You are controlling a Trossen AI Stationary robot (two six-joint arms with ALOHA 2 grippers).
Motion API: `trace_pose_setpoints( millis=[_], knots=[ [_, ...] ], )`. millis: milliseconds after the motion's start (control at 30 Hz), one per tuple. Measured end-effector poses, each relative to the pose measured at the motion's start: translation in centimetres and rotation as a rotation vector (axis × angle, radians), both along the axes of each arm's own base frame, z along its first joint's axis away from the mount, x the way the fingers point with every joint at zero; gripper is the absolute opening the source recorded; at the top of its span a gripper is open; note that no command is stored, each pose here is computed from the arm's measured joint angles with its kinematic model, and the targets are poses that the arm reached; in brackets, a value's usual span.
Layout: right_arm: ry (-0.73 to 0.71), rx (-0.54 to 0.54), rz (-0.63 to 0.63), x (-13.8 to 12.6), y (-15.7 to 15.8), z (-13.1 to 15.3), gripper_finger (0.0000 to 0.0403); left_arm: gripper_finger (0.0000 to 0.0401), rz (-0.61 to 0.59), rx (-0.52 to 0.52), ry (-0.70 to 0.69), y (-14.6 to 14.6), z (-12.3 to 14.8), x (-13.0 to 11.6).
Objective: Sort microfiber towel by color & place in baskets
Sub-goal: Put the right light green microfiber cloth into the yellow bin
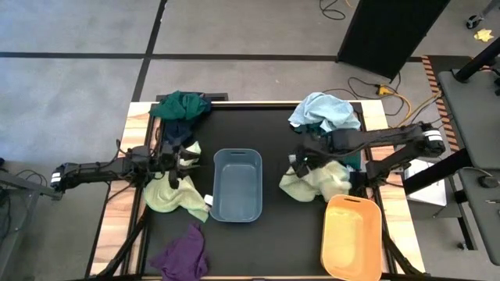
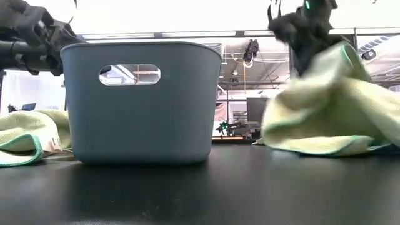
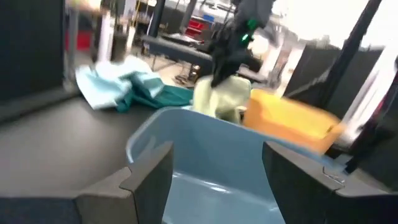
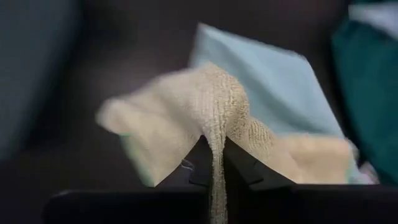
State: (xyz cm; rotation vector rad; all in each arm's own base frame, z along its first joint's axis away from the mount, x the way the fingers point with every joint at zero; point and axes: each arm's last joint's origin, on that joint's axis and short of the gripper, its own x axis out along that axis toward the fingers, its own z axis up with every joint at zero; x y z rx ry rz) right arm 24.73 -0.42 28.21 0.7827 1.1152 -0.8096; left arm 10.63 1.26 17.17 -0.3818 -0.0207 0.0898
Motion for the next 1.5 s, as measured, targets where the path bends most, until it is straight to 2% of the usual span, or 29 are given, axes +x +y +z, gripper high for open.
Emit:
trace_pose_setpoints(
  millis=[100,167,300,367,433,500,633,733,833,900,967,1067,1167,1333,1500],
  knots=[
    [-0.159,-0.074,-0.023,0.7,-0.2,4.0,0.001,0.023,-0.001,-0.192,-0.024,0.0,0.1,0.0],
    [-0.236,-0.123,-0.014,0.9,-0.3,6.4,0.001,0.023,-0.009,-0.268,-0.025,0.0,0.0,0.0],
    [-0.38,-0.175,0.056,0.7,-0.4,11.2,0.0009,0.023,-0.035,-0.324,-0.029,-0.1,0.1,0.0],
    [-0.456,-0.152,0.133,0.4,-0.1,13.6,0.0009,0.023,-0.038,-0.323,-0.042,-0.1,0.2,0.0],
    [-0.542,-0.061,0.23,-0.2,0.4,15.8,0.0009,0.023,-0.04,-0.324,-0.055,-0.1,0.3,0.0],
    [-0.621,0.102,0.301,-0.9,1.1,17.7,0.0009,0.023,-0.043,-0.326,-0.071,-0.1,0.5,0.0],
    [-0.591,0.44,0.261,-2.7,3.3,19.4,0.0009,0.023,-0.038,-0.31,-0.073,-0.1,0.5,0.0],
    [-0.474,0.551,0.223,-3.8,5.6,19.1,0.0009,0.023,-0.001,-0.277,-0.071,0.0,0.4,0.1],
    [-0.254,0.62,0.184,-5.2,8.5,17.7,0.0009,0.023,0.006,-0.281,-0.11,0.1,0.8,0.0],
    [-0.06,0.617,0.165,-6.7,10.3,16.6,0.0009,0.023,-0.001,-0.284,-0.144,0.0,1.1,0.0],
    [-0.009,0.635,0.225,-7.4,12.3,15.7,0.0009,0.023,-0.007,-0.287,-0.181,0.0,1.5,0.0],
    [0.133,0.637,0.2,-8.8,14.0,14.2,0.0009,0.023,-0.009,-0.283,-0.228,0.0,1.9,-0.1],
    [0.243,0.667,0.234,-9.6,15.3,12.9,0.0009,0.023,0.005,-0.28,-0.267,0.1,2.3,-0.2],
    [0.356,0.595,0.178,-10.0,16.4,10.1,0.0009,0.023,0.043,-0.267,-0.281,0.2,2.4,-0.2],
    [0.294,0.353,0.205,-8.1,16.9,6.8,0.0009,0.023,0.042,-0.271,-0.282,0.2,2.4,-0.1]
  ],
)
